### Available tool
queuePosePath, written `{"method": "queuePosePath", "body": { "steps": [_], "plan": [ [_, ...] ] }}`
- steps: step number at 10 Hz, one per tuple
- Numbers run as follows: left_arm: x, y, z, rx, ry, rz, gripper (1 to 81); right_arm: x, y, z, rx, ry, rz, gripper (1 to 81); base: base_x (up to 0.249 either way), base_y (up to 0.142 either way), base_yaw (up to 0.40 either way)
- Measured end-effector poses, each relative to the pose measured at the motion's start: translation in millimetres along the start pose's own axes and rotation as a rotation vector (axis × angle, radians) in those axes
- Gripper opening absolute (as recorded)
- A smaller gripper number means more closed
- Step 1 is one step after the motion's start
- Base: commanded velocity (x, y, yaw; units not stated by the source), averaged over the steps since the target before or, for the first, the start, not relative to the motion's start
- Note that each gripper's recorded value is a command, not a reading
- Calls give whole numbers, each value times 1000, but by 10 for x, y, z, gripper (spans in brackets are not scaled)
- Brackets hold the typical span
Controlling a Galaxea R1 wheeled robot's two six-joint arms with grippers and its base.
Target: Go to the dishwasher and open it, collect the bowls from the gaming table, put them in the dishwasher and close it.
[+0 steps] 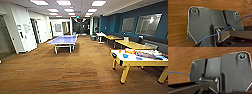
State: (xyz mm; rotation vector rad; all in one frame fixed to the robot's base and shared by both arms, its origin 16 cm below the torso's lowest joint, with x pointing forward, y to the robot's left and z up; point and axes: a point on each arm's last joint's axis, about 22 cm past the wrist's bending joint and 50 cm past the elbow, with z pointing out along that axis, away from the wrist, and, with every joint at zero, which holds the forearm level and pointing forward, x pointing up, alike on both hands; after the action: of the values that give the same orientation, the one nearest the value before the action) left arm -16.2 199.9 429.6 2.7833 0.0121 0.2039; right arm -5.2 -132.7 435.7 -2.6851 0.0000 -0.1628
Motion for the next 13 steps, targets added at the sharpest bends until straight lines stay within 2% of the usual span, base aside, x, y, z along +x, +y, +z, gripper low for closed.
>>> {"method": "queuePosePath", "body": {
  "steps": [13],
  "plan": [
    [-4, 85, 25, -11, 0, -1, 811, -3, -25, 8, 3, -1, 0, 811, 223, 0, 0]
  ]
}}
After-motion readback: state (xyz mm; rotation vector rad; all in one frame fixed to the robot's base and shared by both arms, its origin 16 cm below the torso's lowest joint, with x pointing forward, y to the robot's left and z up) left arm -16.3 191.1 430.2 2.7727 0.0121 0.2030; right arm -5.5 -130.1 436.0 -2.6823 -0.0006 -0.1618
